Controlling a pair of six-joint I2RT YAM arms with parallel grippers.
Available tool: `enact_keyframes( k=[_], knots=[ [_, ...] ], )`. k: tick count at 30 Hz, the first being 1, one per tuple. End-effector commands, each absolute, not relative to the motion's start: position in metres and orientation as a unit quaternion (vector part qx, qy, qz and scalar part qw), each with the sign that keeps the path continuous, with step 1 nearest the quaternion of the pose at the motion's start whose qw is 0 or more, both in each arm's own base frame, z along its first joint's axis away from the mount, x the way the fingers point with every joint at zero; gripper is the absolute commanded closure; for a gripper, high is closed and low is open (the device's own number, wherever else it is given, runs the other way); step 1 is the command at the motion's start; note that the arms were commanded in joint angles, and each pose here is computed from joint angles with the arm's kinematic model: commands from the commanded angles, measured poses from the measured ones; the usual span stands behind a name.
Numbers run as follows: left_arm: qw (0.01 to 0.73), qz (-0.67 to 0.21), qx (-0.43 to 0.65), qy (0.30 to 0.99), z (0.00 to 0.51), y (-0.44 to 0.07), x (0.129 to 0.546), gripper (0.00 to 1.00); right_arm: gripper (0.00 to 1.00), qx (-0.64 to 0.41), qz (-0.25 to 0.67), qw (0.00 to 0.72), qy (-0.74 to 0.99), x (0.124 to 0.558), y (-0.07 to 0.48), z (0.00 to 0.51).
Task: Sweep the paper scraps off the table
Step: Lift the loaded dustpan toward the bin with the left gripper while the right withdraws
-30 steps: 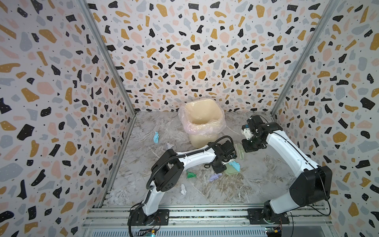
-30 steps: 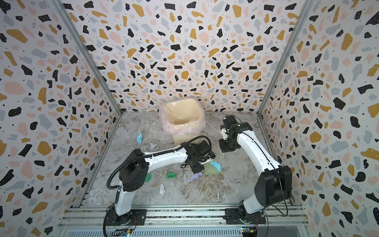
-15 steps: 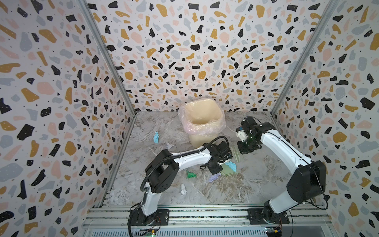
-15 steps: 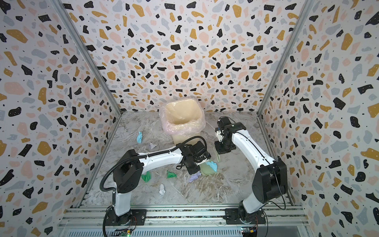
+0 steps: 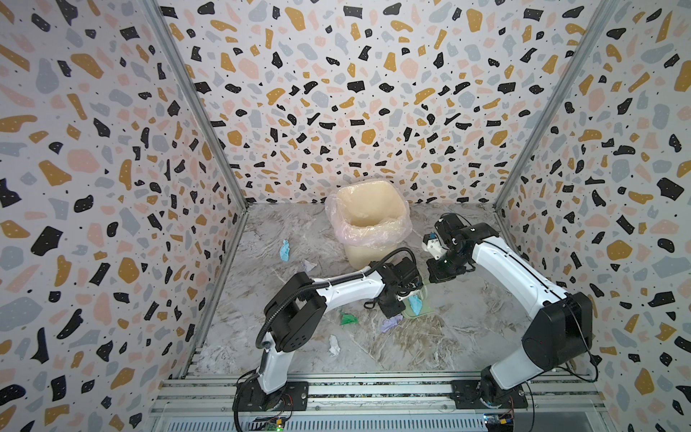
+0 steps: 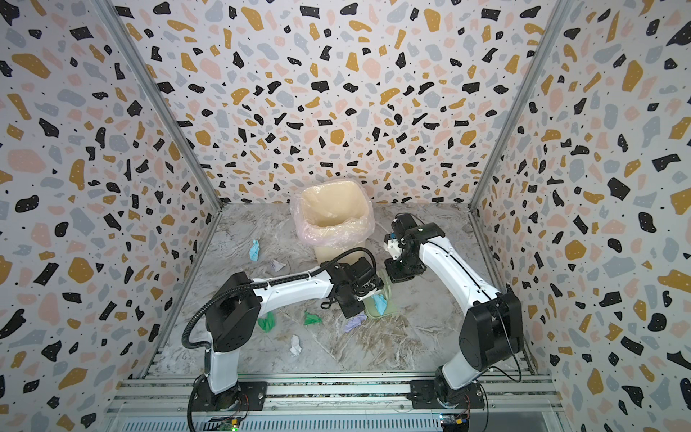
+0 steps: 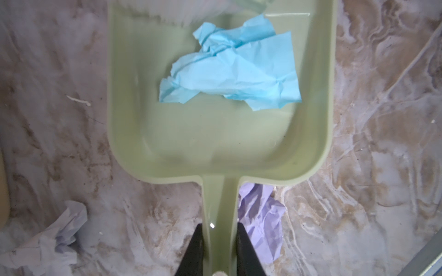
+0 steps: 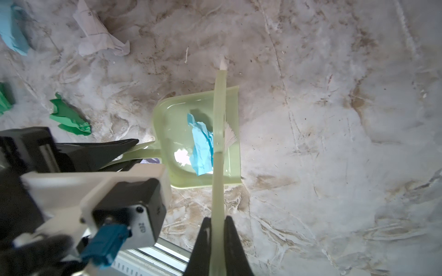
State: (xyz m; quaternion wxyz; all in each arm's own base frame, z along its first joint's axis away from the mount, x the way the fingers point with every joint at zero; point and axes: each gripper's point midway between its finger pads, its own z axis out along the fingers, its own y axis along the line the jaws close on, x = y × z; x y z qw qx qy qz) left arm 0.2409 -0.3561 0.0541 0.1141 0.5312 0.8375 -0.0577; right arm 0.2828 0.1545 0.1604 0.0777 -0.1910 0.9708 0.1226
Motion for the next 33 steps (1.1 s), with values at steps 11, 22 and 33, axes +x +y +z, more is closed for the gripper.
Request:
enact_keyframes(
  k=[11,22,33],
  knots=[
    [0.228,-0.109,0.511,0.821,0.121,-0.359,0.245,1.00,1.00,-0.095,0.122,0.220,0.963,0.316,0.102,0.243],
    [0.325,-0.141,0.459,0.815,0.204,-0.331,0.235,1.00,1.00,-0.043,0.172,0.284,0.942,0.318,0.071,0.272],
    [0.370,-0.121,0.397,0.831,0.290,-0.277,0.224,1.00,1.00,-0.046,0.206,0.284,0.935,0.304,0.077,0.266]
  ],
)
